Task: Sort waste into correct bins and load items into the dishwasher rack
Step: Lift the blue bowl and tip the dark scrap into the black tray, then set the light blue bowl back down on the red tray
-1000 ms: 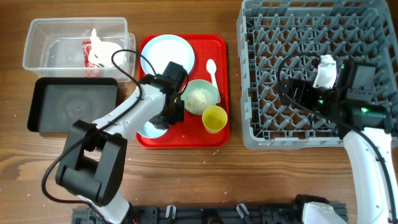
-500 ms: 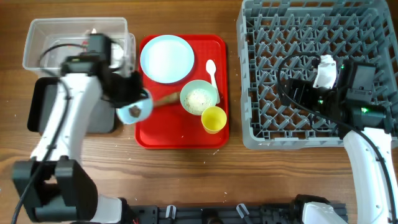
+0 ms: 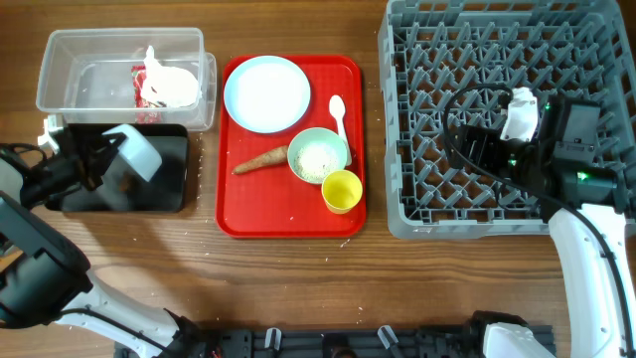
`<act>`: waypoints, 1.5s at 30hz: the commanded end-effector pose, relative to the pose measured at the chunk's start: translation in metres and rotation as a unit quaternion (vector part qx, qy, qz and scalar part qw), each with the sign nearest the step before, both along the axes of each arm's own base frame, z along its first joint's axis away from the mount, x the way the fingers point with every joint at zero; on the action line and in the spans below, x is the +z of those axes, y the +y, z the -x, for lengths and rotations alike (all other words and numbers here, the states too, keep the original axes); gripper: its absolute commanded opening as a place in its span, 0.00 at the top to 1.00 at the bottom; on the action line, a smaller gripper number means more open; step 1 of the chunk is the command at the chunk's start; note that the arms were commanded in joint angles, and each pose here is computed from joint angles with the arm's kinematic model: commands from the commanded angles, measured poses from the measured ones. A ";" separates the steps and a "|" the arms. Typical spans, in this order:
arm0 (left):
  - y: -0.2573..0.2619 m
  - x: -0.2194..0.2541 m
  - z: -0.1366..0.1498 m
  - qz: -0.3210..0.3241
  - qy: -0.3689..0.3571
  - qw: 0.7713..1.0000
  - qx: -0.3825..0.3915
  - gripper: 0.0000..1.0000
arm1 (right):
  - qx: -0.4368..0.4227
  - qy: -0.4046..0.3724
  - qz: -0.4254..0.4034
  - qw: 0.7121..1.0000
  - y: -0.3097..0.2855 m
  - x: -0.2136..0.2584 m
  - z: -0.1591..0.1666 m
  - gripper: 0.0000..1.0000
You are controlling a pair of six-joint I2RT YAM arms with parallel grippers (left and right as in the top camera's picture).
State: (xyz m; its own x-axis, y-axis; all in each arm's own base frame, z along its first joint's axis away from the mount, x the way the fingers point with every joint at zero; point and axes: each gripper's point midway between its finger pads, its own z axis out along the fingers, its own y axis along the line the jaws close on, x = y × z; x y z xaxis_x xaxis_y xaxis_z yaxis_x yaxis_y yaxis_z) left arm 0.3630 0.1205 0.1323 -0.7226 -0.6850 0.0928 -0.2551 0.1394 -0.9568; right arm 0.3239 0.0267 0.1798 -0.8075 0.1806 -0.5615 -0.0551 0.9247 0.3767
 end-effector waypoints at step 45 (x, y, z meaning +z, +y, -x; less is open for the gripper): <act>-0.314 -0.016 0.037 -0.521 0.032 0.798 -0.303 0.31 | -0.005 -0.011 0.002 1.000 -0.002 0.008 -0.006 0.00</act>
